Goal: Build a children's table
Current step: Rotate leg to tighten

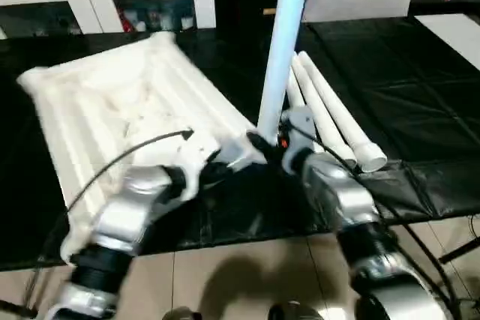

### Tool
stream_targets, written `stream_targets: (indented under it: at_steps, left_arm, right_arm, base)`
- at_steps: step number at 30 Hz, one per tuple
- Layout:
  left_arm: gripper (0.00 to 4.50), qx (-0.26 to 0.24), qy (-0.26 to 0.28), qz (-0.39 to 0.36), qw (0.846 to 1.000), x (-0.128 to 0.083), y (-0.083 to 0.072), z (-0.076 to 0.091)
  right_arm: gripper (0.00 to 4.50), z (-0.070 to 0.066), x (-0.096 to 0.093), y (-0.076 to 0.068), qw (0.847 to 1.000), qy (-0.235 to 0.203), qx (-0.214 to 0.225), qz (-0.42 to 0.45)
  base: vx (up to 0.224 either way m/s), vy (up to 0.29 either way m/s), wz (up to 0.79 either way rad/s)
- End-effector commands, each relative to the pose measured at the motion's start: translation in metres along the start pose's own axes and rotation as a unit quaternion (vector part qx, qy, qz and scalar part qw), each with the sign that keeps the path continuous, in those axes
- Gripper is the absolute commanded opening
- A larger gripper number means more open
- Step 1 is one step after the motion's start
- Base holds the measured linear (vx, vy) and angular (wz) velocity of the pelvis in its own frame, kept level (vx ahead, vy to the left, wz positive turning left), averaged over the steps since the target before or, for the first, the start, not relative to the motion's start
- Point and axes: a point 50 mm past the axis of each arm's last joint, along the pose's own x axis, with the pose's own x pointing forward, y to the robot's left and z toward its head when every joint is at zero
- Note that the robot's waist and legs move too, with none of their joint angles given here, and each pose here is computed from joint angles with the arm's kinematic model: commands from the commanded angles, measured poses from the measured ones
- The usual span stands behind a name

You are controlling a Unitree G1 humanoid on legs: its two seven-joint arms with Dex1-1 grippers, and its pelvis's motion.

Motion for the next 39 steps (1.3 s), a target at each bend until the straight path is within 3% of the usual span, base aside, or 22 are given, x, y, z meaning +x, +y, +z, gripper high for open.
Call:
stream_targets:
  at_steps: [1,2,3,11,14,17,23,25,31,39]
  left_arm:
    - [0.00,0.023,-0.072,0.003,0.997,0.007,-0.010,0.034]
    - [0.00,0.031,-0.067,0.002,0.997,0.007,-0.009,0.034]
    - [0.00,0.039,-0.060,0.002,0.997,0.006,-0.008,0.032]
    - [0.00,0.060,-0.028,0.012,0.998,-0.003,0.008,0.024]
    - [0.00,0.078,-0.012,-0.002,0.997,-0.008,0.016,0.018]
    - [0.00,0.088,-0.004,-0.011,0.996,-0.010,0.019,0.016]
    - [0.00,0.121,0.015,-0.057,0.991,-0.019,0.030,0.008]
    - [0.00,0.121,0.015,-0.057,0.991,-0.019,0.030,0.008]
    - [0.00,0.169,0.049,-0.213,0.961,-0.033,0.027,-0.004]
    - [0.00,0.204,0.078,-0.285,0.933,-0.035,0.026,-0.006]
  right_arm:
    - [2.76,-0.020,0.012,0.040,0.996,0.034,0.037,0.071]
    - [3.32,-0.019,0.012,0.038,0.997,0.032,0.036,0.064]
    - [3.46,-0.019,0.013,0.037,0.997,0.030,0.037,0.062]
    - [4.14,-0.014,0.011,0.028,0.998,0.008,0.034,0.050]
    - [4.44,-0.007,0.001,0.015,0.998,-0.015,0.020,0.058]
    - [4.44,-0.004,-0.006,0.009,0.997,-0.024,0.005,0.068]
    - [4.44,0.008,-0.038,-0.011,0.986,-0.023,-0.078,0.145]
    - [4.44,0.008,-0.038,-0.011,0.986,-0.023,-0.078,0.145]
    - [4.44,0.022,-0.069,-0.025,0.948,0.024,-0.175,0.265]
    - [4.44,0.020,-0.077,-0.026,0.914,0.076,-0.206,0.342]
  base:
    - [0.000,0.000,0.00]
    - [0.000,0.000,0.00]
    - [0.000,0.000,0.00]
    - [0.000,0.000,0.00]
    - [0.000,0.000,0.00]
    - [0.000,0.000,0.00]
    - [0.000,0.000,0.00]
    - [0.000,0.000,0.00]
    - [0.000,0.000,0.00]
    - [0.000,0.000,0.00]
